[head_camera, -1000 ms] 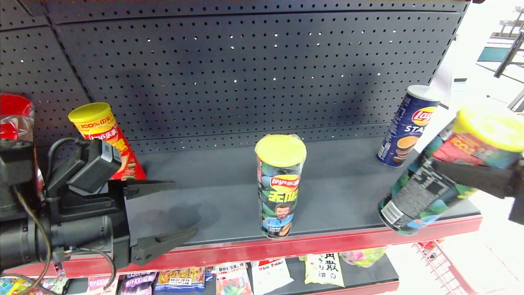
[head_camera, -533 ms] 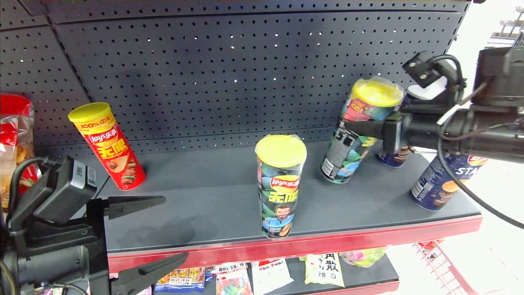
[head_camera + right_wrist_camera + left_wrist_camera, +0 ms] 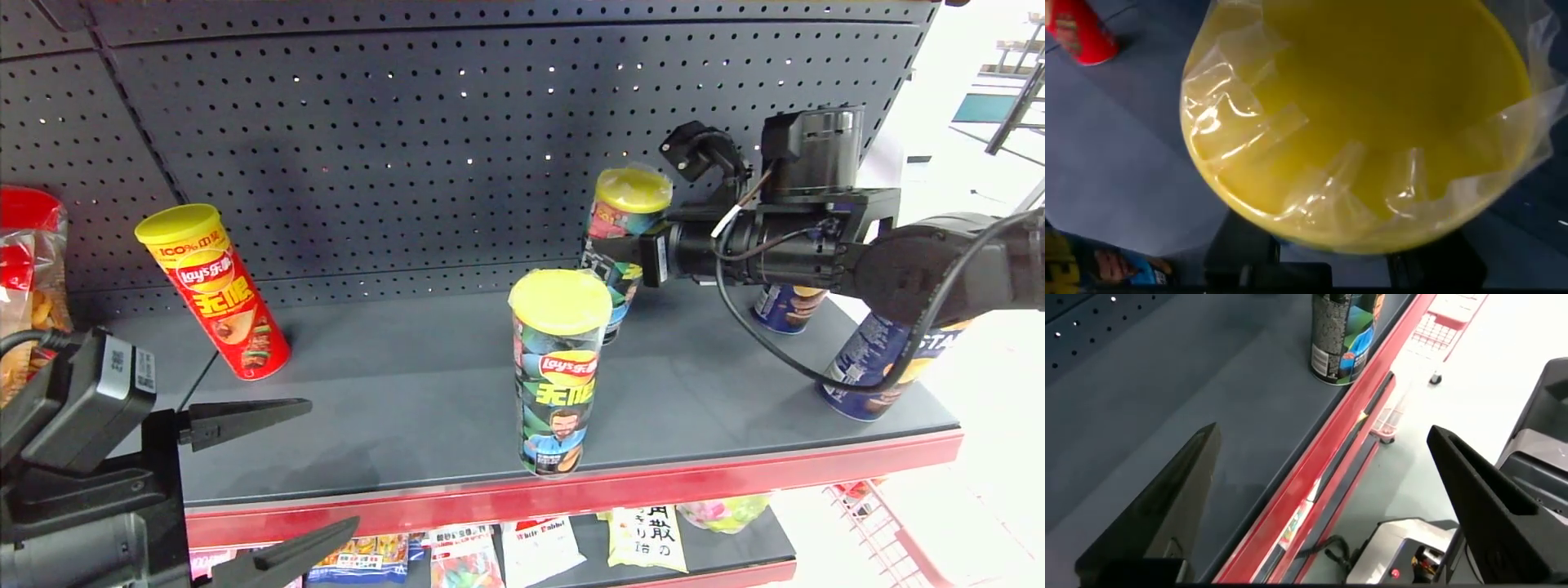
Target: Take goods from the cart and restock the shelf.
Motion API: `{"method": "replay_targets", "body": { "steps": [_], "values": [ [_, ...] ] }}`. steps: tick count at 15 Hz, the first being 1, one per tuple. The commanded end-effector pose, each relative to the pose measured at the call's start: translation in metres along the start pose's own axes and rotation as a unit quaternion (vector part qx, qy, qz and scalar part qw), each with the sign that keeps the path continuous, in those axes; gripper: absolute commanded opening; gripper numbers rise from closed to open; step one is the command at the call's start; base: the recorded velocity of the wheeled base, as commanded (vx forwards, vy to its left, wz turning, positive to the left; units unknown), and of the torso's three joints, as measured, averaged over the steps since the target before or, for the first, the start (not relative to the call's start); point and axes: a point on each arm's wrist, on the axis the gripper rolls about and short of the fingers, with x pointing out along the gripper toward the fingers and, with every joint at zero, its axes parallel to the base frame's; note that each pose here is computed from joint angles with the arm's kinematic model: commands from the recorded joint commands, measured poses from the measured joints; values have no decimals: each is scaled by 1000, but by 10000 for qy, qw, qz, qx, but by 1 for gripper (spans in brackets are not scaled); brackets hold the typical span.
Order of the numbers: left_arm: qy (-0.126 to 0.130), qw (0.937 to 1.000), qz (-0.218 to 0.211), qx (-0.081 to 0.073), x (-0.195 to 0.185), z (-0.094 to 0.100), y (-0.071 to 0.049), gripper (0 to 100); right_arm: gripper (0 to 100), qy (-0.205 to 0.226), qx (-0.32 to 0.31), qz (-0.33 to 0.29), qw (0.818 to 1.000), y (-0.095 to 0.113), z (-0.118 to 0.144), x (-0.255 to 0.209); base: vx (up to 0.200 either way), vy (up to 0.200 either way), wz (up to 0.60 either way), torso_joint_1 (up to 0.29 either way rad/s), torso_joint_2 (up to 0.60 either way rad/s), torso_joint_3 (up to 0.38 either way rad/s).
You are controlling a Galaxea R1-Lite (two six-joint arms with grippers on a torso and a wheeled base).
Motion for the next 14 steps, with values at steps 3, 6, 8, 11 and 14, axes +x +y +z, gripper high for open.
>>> {"method": "replay_targets", "body": {
  "steps": [3, 6, 8, 11, 14],
  "values": [
    [12, 10000, -4, -7, 0, -1, 0, 100, 0, 30, -48, 229, 9997, 15, -2, 13, 0, 0, 0, 0, 0, 0],
    [6, 10000, -2, -3, 0, 0, 0, 100, 0, 54, -60, 307, 9995, 20, -3, 17, 0, 0, 0, 0, 0, 0],
    [19, 10000, -5, -18, 1, -1, 0, 100, 0, 95, -58, 350, 9993, 23, -5, 20, 0, 0, 0, 0, 0, 0],
    [26, 10000, -7, -22, 1, -1, 0, 100, 0, 92, -70, 387, 9992, 26, -5, 23, 0, 0, 0, 0, 0, 0],
    [39, 10000, -10, -37, 2, -1, 1, 100, 0, 125, -72, 383, 9992, 28, -7, 26, 0, 0, 0, 0, 0, 0]
  ]
}}
